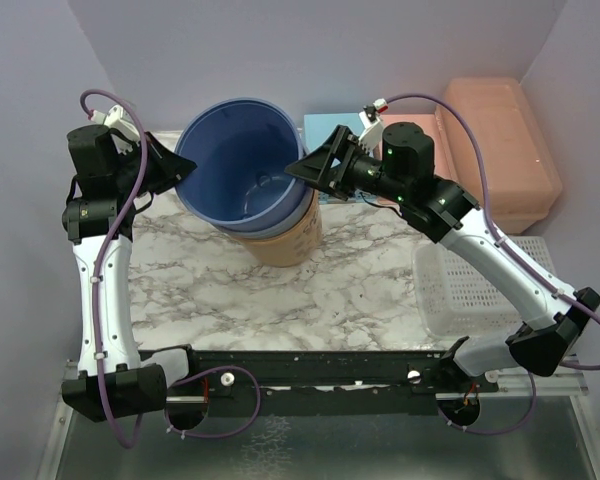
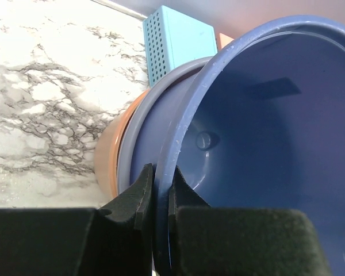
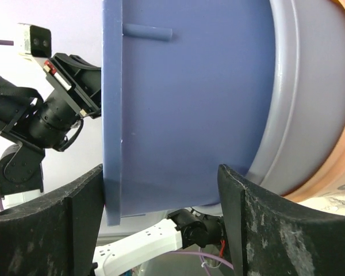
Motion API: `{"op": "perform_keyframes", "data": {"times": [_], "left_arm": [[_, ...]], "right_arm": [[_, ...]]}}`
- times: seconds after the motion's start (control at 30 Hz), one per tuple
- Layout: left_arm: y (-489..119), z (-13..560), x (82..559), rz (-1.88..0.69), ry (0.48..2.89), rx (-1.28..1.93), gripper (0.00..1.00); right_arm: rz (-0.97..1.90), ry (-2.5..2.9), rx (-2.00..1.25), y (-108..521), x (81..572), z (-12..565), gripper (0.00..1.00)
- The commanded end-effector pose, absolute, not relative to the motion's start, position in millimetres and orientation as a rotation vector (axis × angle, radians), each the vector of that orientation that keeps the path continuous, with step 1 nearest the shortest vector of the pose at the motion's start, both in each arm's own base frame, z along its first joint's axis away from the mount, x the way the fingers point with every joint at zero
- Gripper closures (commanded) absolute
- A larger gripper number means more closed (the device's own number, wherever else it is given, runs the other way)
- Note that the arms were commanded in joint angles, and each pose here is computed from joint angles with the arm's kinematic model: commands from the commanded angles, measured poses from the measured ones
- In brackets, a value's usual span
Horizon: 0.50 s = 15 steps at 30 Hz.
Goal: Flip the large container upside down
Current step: Pick up the container from the container.
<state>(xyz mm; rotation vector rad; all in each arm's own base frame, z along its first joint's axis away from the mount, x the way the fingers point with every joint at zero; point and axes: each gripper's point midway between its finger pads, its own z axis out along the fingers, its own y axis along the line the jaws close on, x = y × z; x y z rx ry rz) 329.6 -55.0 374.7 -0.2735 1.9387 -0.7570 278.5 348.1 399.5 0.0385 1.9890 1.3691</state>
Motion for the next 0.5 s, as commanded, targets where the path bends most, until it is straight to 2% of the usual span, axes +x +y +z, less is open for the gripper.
{"op": "perform_keyframes", "data": {"times": [0.0, 0.47], "left_arm": [[-76, 449, 314, -0.896, 1.719, -0.174, 1.00], [-77, 497, 297, -0.897, 1.541, -0.149, 1.00]], "right_arm": [[1.320, 1.998, 0.021, 344, 279, 392, 0.25], [1.510, 1.817, -0.146, 348, 248, 444, 0.26]]}}
